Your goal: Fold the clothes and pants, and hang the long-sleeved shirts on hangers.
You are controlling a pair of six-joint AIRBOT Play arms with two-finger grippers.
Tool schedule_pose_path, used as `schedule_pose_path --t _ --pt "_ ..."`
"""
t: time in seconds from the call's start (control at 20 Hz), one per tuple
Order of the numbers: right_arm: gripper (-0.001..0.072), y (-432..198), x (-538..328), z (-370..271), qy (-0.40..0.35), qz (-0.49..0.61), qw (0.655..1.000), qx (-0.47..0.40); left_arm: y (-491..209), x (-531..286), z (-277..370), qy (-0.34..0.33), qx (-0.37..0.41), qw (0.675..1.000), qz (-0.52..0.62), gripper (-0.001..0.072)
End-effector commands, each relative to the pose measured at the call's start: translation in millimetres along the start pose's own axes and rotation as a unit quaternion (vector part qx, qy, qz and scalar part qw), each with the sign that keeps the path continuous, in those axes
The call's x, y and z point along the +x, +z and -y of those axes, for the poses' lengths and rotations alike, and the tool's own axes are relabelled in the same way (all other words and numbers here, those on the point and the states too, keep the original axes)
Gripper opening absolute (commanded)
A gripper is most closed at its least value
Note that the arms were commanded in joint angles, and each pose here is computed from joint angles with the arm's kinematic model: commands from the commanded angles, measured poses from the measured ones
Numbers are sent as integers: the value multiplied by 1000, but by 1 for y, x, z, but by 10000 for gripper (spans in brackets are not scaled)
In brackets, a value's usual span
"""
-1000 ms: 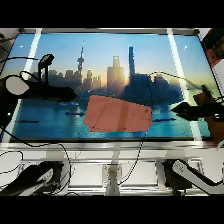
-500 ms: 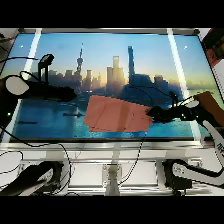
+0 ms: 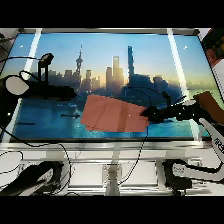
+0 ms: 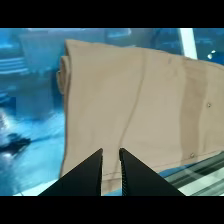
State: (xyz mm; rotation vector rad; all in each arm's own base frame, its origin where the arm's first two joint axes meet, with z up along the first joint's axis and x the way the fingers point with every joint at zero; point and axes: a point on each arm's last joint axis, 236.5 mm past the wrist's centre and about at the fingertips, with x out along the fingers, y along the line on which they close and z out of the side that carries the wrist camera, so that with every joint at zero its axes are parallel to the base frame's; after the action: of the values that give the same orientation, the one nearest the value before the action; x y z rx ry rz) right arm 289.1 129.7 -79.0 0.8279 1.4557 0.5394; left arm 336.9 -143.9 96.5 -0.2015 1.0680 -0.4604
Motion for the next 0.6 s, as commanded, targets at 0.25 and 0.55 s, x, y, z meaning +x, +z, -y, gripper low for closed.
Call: schedule_pose_path --t 0.25,0.55 --pt "576 10 19 -2 -31 21 999 -24 2 1 -1 1 -1 1000 3 127" --pt "576 18 37 14 -98 42 994 -8 -1 9 -3 -1 -5 1000 -10 127"
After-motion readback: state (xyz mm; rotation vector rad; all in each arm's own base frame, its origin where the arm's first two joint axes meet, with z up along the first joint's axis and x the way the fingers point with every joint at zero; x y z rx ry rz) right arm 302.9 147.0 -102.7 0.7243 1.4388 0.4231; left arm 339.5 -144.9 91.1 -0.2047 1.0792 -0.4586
